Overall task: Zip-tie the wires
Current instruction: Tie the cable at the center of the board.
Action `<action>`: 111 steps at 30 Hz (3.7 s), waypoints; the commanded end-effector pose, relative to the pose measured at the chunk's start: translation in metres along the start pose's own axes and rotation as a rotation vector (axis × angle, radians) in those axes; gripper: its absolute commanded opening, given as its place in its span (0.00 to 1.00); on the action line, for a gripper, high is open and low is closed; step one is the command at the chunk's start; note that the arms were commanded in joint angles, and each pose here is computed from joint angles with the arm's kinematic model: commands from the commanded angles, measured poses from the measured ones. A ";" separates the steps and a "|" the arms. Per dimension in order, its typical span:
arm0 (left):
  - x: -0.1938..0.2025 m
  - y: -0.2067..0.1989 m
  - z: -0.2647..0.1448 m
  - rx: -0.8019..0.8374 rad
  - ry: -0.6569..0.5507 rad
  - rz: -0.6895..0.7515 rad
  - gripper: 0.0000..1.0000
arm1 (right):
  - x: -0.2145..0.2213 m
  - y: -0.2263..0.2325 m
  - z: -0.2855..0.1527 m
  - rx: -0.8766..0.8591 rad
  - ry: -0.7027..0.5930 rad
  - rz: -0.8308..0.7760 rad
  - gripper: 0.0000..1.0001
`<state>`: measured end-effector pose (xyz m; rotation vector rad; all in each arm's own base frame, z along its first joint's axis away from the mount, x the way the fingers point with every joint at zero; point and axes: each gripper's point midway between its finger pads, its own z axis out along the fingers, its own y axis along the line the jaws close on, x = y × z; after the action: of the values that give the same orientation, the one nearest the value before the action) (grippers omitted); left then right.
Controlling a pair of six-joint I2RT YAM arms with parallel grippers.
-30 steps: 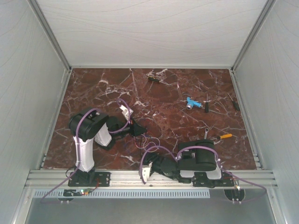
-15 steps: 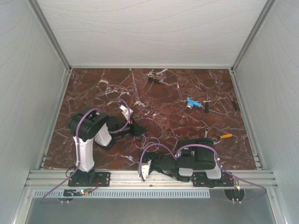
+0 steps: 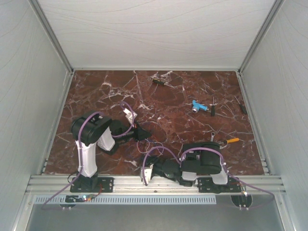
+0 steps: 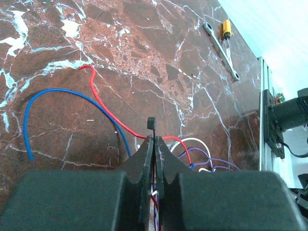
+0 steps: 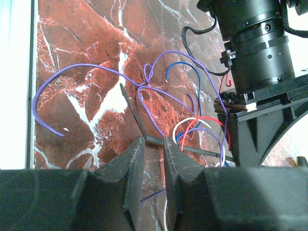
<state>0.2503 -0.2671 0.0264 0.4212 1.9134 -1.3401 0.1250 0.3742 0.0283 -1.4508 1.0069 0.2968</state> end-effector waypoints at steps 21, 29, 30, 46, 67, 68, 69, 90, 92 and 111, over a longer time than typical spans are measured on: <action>-0.049 -0.028 0.001 0.128 -0.185 0.177 0.00 | -0.017 0.010 0.016 -0.039 -0.071 0.062 0.18; -0.049 -0.027 0.000 0.123 -0.185 0.173 0.00 | -0.017 0.011 0.018 -0.042 -0.073 0.073 0.16; -0.048 -0.026 0.001 0.123 -0.185 0.172 0.00 | -0.017 0.012 0.018 -0.045 -0.072 0.075 0.16; -0.045 -0.036 -0.006 0.141 -0.177 0.199 0.00 | -0.018 -0.004 0.011 -0.050 -0.050 0.194 0.00; -0.042 -0.049 -0.014 0.158 -0.182 0.366 0.00 | -0.004 -0.042 -0.002 -0.201 0.047 0.723 0.00; -0.041 -0.049 -0.014 0.156 -0.181 0.374 0.00 | -0.004 -0.042 -0.003 -0.217 0.051 0.751 0.00; -0.041 -0.049 -0.015 0.155 -0.180 0.381 0.00 | -0.001 -0.045 -0.003 -0.227 0.059 0.781 0.00; -0.051 -0.062 -0.022 0.186 -0.215 0.532 0.00 | -0.018 -0.064 -0.011 -0.558 -0.062 1.283 0.00; -0.053 -0.061 -0.022 0.180 -0.222 0.540 0.00 | -0.019 -0.068 -0.015 -0.592 -0.076 1.321 0.00; -0.069 -0.070 -0.024 0.188 -0.272 0.674 0.00 | -0.011 -0.085 -0.027 -0.688 -0.050 1.585 0.00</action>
<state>0.2341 -0.2572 0.0634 0.7726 1.6119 -1.1387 0.1709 0.3423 0.0875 -0.8459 1.9821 1.8539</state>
